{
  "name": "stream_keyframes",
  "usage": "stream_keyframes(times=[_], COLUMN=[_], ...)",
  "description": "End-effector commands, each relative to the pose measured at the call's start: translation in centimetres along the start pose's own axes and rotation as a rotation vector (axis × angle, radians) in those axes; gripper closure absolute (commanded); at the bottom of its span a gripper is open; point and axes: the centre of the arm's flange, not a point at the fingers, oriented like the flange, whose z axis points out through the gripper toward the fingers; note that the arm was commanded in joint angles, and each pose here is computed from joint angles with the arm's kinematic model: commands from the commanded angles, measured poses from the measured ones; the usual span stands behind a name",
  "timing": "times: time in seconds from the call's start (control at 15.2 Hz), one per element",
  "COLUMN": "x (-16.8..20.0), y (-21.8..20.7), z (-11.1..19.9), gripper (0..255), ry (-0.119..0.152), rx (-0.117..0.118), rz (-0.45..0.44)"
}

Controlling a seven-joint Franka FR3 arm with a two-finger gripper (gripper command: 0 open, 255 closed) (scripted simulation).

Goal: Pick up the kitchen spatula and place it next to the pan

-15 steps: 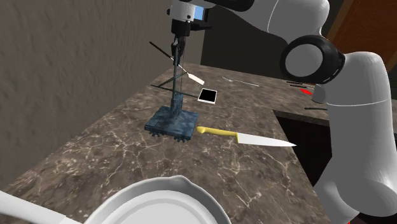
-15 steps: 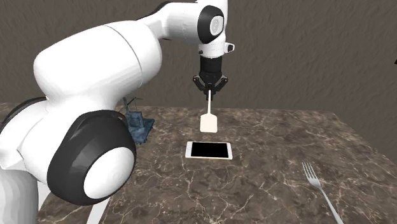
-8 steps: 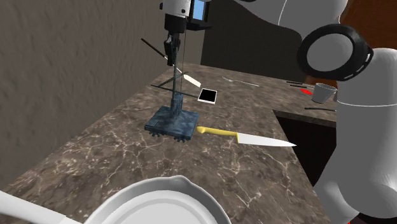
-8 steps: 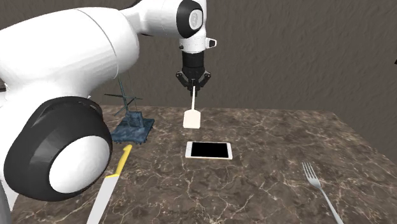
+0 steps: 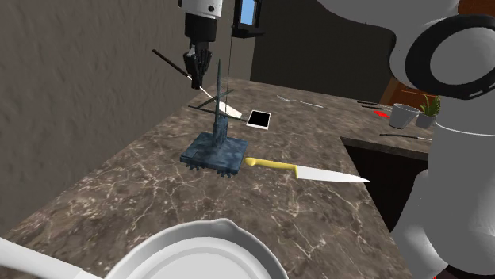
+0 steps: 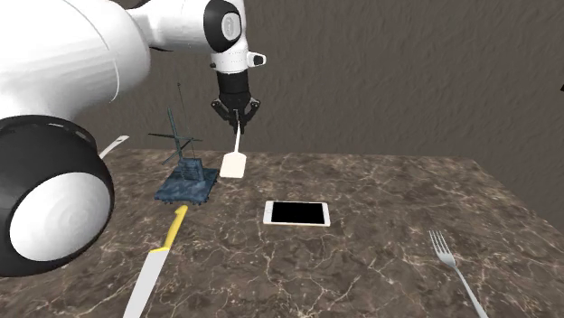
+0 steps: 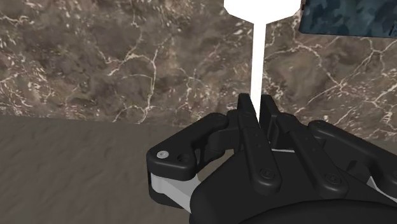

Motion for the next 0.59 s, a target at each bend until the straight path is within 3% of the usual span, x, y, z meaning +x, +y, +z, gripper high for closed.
stream_keyframes(times=[0.0,0.53], x=[0.1,1.0], y=[-2.8,-13.4], z=[0.3,0.3], gripper=[255,255], ry=[0.0,0.0], rx=[0.0,0.0], rz=[0.001,0.001])
